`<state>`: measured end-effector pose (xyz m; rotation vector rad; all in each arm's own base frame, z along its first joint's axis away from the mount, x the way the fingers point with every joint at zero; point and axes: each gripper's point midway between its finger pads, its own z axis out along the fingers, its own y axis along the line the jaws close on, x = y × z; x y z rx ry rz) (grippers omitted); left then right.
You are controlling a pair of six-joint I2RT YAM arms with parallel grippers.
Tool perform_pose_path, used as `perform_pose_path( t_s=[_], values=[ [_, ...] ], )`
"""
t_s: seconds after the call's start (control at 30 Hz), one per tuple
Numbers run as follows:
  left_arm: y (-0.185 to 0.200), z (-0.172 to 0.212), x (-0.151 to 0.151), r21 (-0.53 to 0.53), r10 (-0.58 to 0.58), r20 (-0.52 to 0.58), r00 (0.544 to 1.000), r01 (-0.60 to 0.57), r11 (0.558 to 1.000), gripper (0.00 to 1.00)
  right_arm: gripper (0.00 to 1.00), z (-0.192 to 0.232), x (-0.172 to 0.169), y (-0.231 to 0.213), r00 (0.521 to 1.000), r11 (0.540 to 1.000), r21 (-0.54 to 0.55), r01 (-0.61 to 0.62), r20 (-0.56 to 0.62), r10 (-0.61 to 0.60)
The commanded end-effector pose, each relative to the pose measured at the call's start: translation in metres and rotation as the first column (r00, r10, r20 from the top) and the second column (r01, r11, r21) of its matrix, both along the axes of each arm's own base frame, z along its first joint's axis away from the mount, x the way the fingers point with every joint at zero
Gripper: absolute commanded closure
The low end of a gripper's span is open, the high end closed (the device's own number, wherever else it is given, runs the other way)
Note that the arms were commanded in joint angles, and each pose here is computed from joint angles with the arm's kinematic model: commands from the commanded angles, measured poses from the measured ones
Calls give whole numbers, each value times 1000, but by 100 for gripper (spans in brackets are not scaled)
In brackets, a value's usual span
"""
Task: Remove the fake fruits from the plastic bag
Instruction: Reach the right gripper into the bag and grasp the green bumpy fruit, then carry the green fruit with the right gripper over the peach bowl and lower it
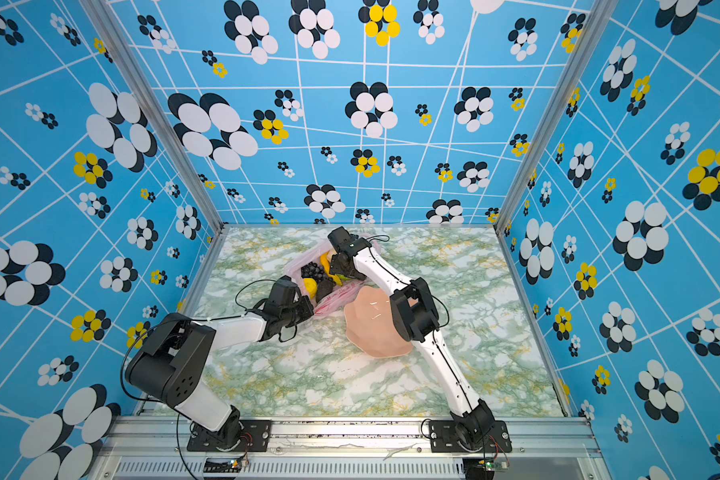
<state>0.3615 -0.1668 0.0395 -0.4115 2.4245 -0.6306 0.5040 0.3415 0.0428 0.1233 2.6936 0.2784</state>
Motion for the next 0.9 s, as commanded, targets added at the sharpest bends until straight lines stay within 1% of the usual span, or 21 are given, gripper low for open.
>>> perform_pose_path(
  t_s=[0.0,0.1,0.27,0.43,0.67,0.8,0.87],
  values=[
    [8,0,-6,24,9,-3,1000,-9,1000,91,28,-7,-6,-4,999,1000,-18,-8,-39,7],
    [8,0,-5,21,12,-3,1000,-12,1000,91,36,7,-4,-1,1000,1000,-3,-19,-12,19],
    [8,-2,-5,23,7,-9,1000,-7,1000,91,36,45,-4,4,997,998,14,-53,57,52],
    [6,-4,-4,19,1,-16,1000,-1,1000,91,36,83,-11,10,990,994,41,-98,111,93],
    [6,-5,-4,23,-1,-20,1000,2,1000,91,36,124,-40,7,975,983,41,-179,142,171],
    [6,-5,-3,20,-2,-19,1000,2,1000,91,36,145,-64,-6,968,978,60,-200,168,188],
    [6,-4,-4,21,-4,-19,1000,4,1000,91,36,147,-77,-15,967,977,64,-204,169,191]
  ],
)
